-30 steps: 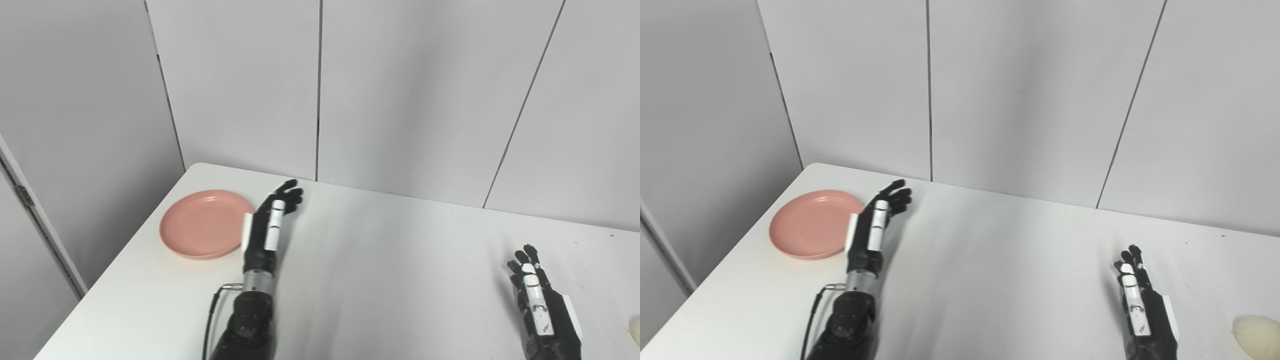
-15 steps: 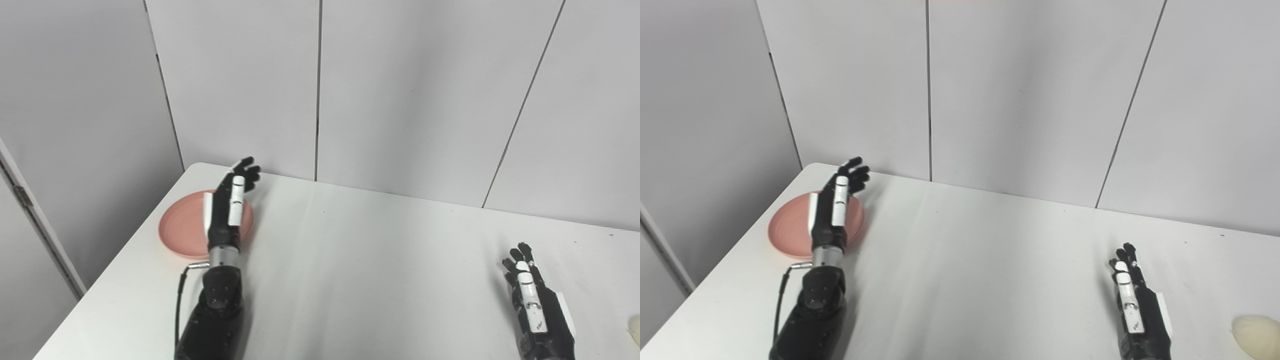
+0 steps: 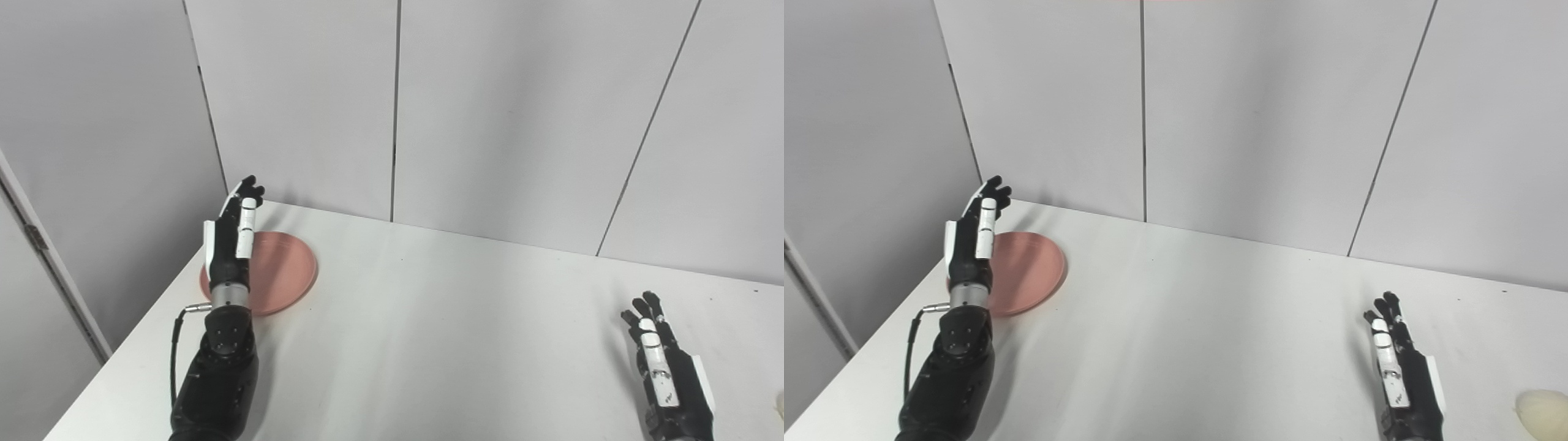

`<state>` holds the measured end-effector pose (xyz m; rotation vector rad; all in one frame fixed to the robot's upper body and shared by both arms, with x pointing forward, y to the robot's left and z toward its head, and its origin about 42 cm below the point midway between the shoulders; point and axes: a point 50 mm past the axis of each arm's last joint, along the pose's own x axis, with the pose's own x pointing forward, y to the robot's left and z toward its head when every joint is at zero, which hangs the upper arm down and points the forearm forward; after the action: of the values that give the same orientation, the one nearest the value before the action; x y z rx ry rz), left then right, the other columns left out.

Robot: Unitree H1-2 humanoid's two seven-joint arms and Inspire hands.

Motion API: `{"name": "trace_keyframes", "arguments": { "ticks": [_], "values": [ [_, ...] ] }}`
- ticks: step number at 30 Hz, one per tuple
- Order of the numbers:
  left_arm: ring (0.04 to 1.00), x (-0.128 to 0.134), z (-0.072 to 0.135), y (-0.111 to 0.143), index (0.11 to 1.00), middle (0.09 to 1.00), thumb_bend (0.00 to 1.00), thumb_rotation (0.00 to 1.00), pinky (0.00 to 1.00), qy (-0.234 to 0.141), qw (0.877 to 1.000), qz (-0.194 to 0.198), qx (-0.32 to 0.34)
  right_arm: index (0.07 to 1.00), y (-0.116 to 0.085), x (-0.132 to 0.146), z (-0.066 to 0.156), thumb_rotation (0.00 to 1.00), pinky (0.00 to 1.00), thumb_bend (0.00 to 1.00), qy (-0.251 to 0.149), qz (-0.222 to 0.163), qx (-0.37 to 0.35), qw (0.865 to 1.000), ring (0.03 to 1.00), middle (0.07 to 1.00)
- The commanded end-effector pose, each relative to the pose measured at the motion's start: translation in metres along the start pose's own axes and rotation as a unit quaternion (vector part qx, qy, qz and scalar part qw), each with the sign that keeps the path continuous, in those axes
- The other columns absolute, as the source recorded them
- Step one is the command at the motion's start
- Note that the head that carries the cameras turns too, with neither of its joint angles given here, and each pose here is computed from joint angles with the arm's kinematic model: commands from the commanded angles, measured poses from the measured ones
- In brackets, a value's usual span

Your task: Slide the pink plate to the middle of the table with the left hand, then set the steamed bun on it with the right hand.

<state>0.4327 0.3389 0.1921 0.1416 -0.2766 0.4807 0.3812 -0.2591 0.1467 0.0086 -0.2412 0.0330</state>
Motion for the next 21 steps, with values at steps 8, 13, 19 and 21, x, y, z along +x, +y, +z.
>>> {"name": "trace_keyframes", "arguments": {
  "ticks": [8,13,19,21],
  "values": [
    [0.835,0.030,0.007,0.036,0.800,0.815,0.65,1.00,0.86,-0.029,0.998,0.053,0.027,0.947,-0.003,0.004,0.003,0.78,1.00,0.49,-0.031,-0.001,0.003,1.000,0.926,0.943],
    [0.839,0.038,-0.003,0.051,0.813,0.827,0.65,1.00,0.85,-0.013,0.998,0.052,0.027,0.953,-0.005,0.005,0.003,0.78,1.00,0.51,-0.025,0.000,0.006,1.000,0.944,0.952],
    [0.853,0.042,-0.013,0.069,0.828,0.842,0.66,1.00,0.86,0.011,0.998,0.044,0.037,0.951,-0.005,0.005,0.003,0.77,1.00,0.51,-0.025,-0.001,0.012,1.000,0.936,0.946],
    [0.860,0.043,-0.016,0.074,0.836,0.849,0.68,1.00,0.88,0.021,0.998,0.037,0.036,0.950,-0.005,0.005,0.003,0.76,1.00,0.52,-0.027,-0.001,0.014,1.000,0.936,0.945]
  ]
}}
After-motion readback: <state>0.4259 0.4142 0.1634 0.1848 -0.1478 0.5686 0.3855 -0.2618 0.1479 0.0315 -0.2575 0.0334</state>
